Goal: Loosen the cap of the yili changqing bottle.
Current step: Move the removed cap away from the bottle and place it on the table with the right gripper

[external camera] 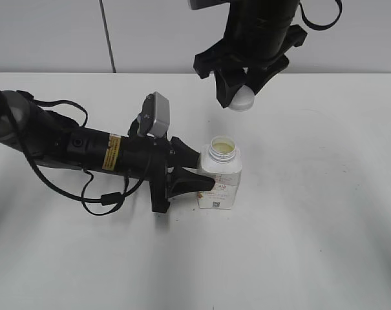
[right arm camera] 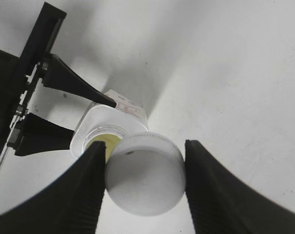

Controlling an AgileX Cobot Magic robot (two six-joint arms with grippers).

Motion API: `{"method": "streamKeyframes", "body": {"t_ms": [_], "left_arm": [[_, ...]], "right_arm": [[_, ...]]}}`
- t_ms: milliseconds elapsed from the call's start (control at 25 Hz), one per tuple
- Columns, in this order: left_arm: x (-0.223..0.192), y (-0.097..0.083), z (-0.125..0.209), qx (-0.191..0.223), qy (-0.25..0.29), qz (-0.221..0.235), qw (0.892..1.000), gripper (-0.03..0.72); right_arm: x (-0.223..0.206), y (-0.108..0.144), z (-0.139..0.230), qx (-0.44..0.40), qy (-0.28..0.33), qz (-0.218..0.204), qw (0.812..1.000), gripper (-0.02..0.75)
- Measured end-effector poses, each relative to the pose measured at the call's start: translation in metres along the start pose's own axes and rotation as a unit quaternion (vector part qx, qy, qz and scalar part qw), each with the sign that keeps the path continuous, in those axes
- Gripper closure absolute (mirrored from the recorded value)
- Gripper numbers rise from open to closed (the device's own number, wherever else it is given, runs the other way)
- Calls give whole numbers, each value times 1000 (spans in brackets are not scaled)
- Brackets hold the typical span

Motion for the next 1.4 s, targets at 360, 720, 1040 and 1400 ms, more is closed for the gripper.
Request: {"method": "streamKeyframes", "body": {"t_ms": [360, 720, 1040, 1400], "left_arm": [[0, 0, 0, 1, 0, -1, 1000, 373], [0, 0, 0, 1, -1, -1, 1000, 374], [0, 0, 0, 2, -1, -2, 1000, 374], [0, 0, 0, 2, -1, -2, 1000, 375]], "right_arm": [[-18, -65, 5, -79, 39, 22, 996, 348], [-64, -143, 49, -177, 75, 42, 980, 348], [-99, -168, 57, -208, -5, 41, 977, 350], [-132, -173, 54, -212, -13, 41, 976, 350]]}}
Point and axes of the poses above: a point on each arm's last joint axis where the gripper is mounted, x pointing back along that axis away from the gripper, y along the wrist's bending axis when the last joint is at zero, z = x × y, the point moved 2 cm from there along -x, pointing out along that axis toward the gripper, and after that the axes turned 15 degrees about -x, right-handed, at the moved point
